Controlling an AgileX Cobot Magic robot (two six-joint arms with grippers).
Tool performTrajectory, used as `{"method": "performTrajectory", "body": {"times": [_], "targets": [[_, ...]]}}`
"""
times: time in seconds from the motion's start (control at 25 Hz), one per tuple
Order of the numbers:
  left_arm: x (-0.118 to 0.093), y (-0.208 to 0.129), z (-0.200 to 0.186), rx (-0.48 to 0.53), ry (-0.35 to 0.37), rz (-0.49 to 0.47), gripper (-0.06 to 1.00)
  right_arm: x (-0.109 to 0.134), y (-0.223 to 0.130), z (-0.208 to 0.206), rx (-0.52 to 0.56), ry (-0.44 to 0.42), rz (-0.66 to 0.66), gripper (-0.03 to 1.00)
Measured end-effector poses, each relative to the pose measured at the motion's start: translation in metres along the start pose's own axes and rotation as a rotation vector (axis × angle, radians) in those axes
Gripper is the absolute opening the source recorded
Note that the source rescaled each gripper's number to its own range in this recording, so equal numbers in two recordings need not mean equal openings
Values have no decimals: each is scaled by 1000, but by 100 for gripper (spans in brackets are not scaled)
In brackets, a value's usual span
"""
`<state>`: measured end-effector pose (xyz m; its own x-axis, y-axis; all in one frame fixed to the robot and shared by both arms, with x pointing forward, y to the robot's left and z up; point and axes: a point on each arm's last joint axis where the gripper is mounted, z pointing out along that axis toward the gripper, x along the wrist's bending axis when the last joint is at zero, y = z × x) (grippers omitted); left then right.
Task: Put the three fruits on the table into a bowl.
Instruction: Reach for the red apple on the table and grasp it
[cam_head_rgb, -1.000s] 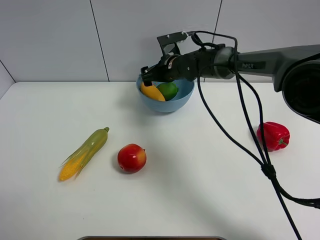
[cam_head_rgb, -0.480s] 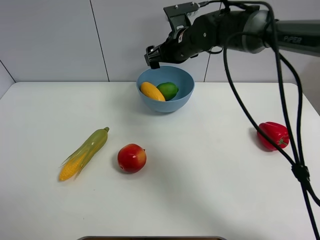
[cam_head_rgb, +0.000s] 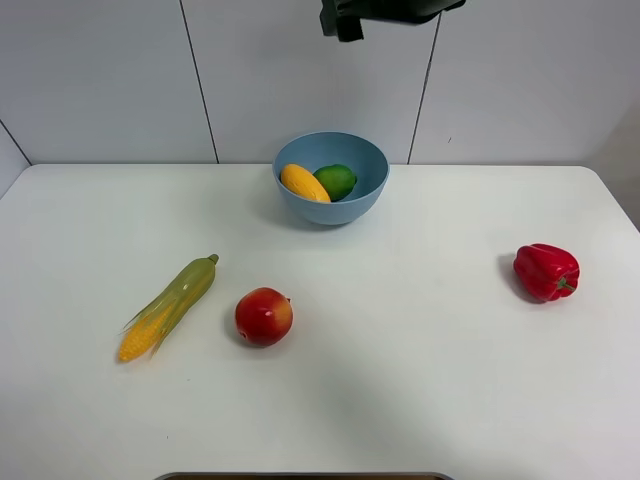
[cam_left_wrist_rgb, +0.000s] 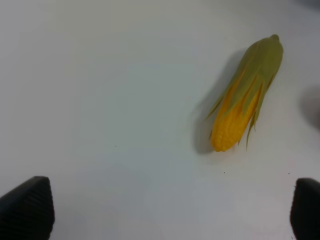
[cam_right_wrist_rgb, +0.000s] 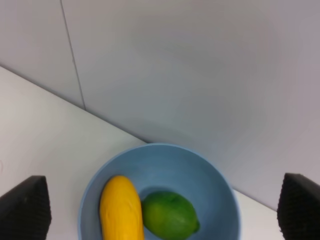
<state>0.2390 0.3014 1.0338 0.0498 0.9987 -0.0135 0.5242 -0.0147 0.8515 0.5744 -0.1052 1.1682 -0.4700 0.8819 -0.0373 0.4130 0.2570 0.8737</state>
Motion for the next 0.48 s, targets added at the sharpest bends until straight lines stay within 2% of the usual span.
{"method": "performTrajectory", "body": {"times": [0.32, 0.48], "targets": [[0, 0, 0, 0, 0, 0, 100, -6, 16, -87, -15, -23, -4, 92], [0, 0, 0, 0, 0, 0, 100, -10, 21, -133, -58, -30, -21, 92]]}}
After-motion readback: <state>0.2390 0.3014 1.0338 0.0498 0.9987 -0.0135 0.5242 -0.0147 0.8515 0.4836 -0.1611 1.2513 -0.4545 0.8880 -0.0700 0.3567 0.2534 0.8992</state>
